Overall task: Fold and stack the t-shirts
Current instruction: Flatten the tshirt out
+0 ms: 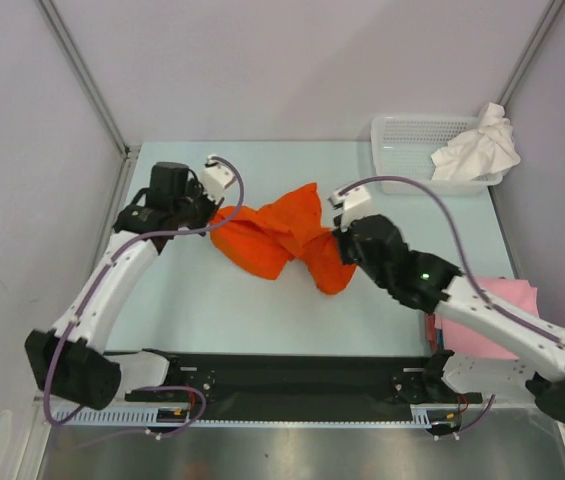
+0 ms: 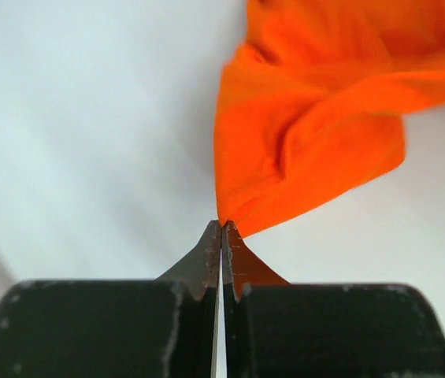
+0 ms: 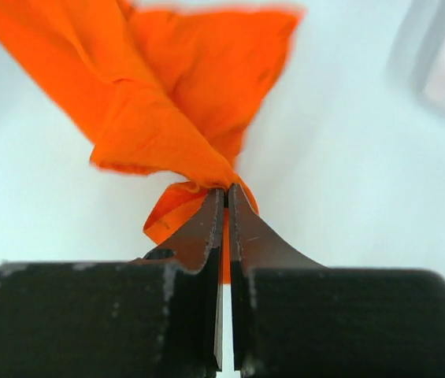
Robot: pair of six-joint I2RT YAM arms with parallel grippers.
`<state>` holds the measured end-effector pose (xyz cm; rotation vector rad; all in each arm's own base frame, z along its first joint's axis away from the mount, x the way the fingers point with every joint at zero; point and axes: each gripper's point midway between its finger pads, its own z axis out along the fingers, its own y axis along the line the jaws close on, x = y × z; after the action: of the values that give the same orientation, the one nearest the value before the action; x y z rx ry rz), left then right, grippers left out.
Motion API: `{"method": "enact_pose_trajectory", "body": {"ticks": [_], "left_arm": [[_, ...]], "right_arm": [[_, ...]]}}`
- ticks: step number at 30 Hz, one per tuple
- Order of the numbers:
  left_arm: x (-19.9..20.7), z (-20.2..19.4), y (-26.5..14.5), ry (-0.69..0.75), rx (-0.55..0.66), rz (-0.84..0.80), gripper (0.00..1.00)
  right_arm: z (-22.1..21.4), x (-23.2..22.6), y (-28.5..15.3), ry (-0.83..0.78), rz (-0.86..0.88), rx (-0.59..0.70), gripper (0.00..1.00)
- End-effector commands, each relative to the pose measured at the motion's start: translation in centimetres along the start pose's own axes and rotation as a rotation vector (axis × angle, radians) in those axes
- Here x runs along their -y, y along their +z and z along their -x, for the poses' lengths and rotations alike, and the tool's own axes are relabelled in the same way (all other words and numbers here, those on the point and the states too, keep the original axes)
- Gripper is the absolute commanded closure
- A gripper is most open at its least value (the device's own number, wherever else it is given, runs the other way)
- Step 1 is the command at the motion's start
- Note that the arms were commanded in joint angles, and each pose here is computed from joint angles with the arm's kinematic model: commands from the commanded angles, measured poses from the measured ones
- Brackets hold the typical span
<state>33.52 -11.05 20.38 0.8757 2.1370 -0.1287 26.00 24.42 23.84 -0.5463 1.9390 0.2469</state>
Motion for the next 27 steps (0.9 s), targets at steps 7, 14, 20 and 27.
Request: {"method": "enact_pose_trajectory", "body": {"ticks": [7, 14, 20, 27], "left_arm": [[-3.0, 7.5, -20.4, 0.139, 0.256, 0.301, 1.00], [-2.0, 9.2, -29.9, 0.205, 0.445, 0.409, 1.00], [-5.2, 11.3, -28.8, 0.212, 0.423, 0.515, 0.99], [-9.9, 12.2, -17.3, 0.217, 0.281, 0.542, 1.00]], "right_arm": [[13.5, 5.7, -15.2, 0.050, 0.005, 0.421, 1.00], [19.6, 6.6, -21.7, 0.049, 0.073, 0.551, 1.00], [23.4, 7.5, -18.5, -0.022, -0.104, 0.537, 1.00], [22.9, 12.4, -4.6, 0.052, -0.153, 0.430, 1.00]]}}
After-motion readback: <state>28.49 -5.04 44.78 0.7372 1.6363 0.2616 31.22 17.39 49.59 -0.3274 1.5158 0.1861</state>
